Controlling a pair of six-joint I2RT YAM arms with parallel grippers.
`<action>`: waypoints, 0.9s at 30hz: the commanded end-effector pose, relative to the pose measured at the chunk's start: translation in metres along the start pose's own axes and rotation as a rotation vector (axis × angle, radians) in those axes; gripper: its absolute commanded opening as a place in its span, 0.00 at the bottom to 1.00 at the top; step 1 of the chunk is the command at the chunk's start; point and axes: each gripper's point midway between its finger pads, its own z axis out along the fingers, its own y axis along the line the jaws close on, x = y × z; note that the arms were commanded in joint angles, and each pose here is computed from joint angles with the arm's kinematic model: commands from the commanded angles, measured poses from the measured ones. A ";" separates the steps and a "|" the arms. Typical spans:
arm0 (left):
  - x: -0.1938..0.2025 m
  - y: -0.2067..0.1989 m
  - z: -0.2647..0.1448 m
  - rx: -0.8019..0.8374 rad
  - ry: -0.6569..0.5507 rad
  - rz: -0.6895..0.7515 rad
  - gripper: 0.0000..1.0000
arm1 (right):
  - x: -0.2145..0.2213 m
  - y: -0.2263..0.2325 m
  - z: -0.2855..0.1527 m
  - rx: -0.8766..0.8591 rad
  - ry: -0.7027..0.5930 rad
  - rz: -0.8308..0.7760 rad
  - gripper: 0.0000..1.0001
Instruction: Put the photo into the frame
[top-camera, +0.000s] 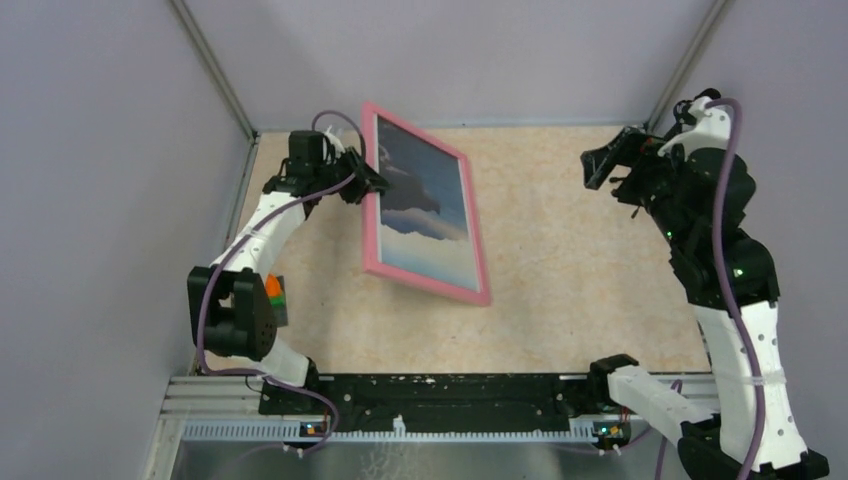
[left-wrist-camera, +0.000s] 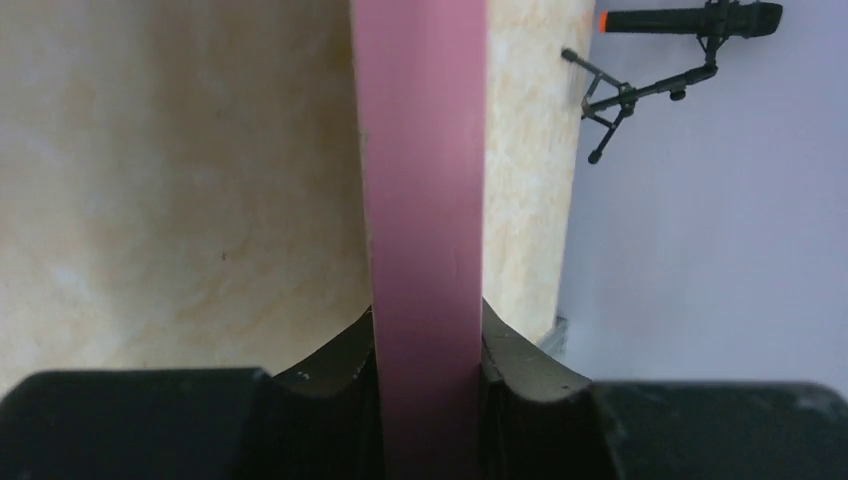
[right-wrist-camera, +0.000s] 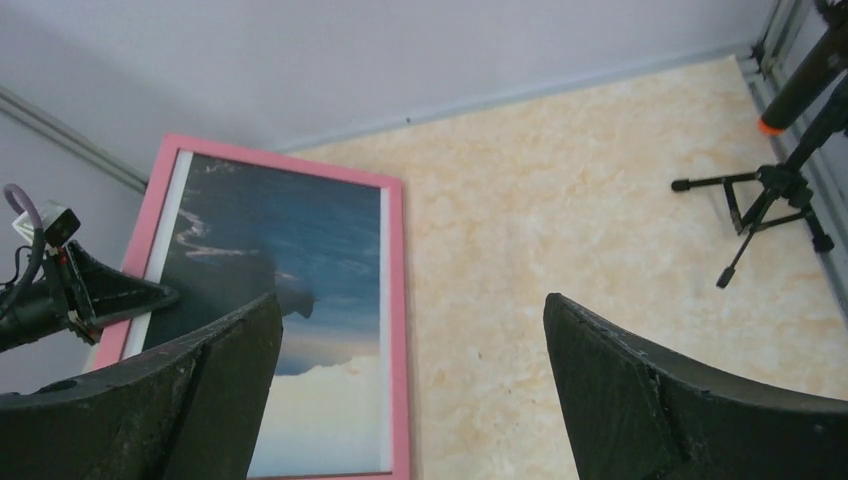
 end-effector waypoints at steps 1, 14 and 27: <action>-0.004 -0.044 -0.016 0.356 0.044 -0.018 0.00 | 0.019 0.001 0.010 -0.021 0.053 0.002 0.99; 0.068 0.017 0.075 0.294 0.242 -0.219 0.00 | 0.047 -0.003 0.020 -0.023 0.123 0.001 0.99; 0.192 -0.033 0.132 0.273 0.112 -0.428 0.00 | 0.064 -0.010 0.018 -0.006 0.150 0.014 0.99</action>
